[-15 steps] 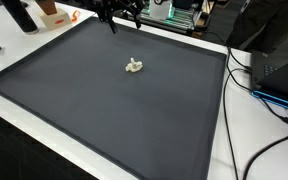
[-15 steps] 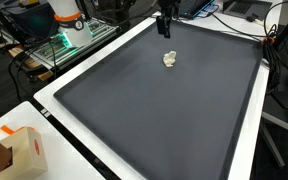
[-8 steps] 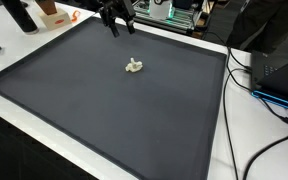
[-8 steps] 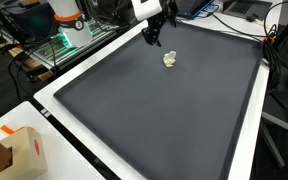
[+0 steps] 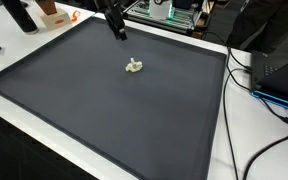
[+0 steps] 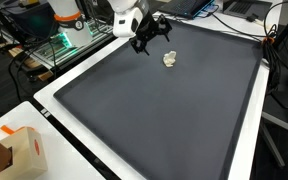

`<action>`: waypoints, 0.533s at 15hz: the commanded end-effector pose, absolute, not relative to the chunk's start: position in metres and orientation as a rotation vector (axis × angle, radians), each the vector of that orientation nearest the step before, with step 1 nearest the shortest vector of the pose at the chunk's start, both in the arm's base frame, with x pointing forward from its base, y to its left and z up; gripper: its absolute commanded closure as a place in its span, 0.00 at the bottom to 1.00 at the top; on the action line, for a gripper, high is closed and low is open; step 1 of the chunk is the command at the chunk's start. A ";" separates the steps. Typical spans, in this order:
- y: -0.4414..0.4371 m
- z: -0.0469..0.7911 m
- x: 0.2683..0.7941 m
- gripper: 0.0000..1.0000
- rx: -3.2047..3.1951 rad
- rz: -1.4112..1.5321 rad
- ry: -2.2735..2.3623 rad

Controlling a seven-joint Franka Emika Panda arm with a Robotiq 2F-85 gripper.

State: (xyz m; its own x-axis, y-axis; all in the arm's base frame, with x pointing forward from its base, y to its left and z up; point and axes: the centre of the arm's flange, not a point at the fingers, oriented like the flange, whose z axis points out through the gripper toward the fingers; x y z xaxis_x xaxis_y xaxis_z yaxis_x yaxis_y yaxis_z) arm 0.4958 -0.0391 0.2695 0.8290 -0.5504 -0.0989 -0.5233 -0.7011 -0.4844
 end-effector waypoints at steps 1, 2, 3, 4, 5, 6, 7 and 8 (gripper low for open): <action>-0.047 0.250 0.491 0.00 -2.383 0.037 1.003; -0.049 0.245 0.491 0.00 -2.352 0.073 1.049; -0.050 0.241 0.490 0.00 -2.317 0.110 1.089; -0.051 0.237 0.490 0.00 -2.282 0.146 1.127; -0.052 0.233 0.489 0.00 -2.244 0.186 1.156; -0.053 0.229 0.488 0.00 -2.204 0.220 1.192; -0.055 0.225 0.487 0.00 -2.162 0.252 1.215; -0.056 0.222 0.487 0.00 -2.127 0.272 1.238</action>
